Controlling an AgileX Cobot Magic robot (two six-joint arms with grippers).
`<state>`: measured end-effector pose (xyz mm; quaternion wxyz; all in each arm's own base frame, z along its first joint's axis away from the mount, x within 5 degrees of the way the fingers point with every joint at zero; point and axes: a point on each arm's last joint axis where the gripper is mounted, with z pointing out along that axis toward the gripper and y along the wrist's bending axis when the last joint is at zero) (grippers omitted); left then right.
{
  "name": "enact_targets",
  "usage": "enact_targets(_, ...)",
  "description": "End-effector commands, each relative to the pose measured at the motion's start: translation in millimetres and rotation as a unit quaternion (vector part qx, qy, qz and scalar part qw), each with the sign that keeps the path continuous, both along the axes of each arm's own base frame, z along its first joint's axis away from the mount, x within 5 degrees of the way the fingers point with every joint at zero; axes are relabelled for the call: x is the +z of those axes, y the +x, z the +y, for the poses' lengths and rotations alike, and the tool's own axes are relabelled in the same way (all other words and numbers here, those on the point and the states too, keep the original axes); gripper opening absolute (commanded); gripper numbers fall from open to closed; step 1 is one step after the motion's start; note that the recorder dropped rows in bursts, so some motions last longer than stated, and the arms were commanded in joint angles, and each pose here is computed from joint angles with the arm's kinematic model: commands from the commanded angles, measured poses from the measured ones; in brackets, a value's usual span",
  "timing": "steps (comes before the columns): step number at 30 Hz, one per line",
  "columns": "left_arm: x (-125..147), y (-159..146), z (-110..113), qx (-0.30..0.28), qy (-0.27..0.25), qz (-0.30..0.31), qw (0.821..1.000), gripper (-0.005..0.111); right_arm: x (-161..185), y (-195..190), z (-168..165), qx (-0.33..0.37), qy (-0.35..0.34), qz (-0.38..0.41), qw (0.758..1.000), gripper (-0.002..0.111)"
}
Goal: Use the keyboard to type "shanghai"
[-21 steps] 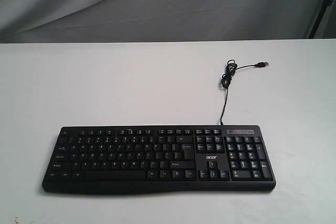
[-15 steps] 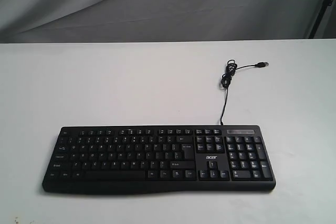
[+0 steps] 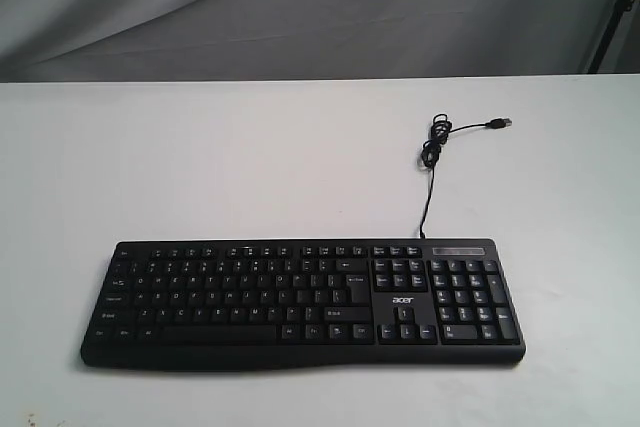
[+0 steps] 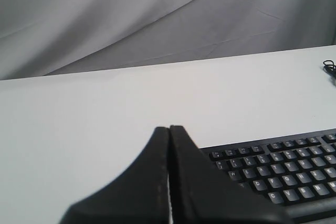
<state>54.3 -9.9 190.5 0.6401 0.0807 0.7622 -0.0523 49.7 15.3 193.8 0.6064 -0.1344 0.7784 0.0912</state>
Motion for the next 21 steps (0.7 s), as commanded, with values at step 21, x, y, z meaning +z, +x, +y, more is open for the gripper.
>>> enact_targets(21,-0.8,-0.1,-0.2,-0.002,-0.001,-0.002,1.0,0.0,86.0,65.7,74.6,0.152,0.046,0.043,0.986,0.0)
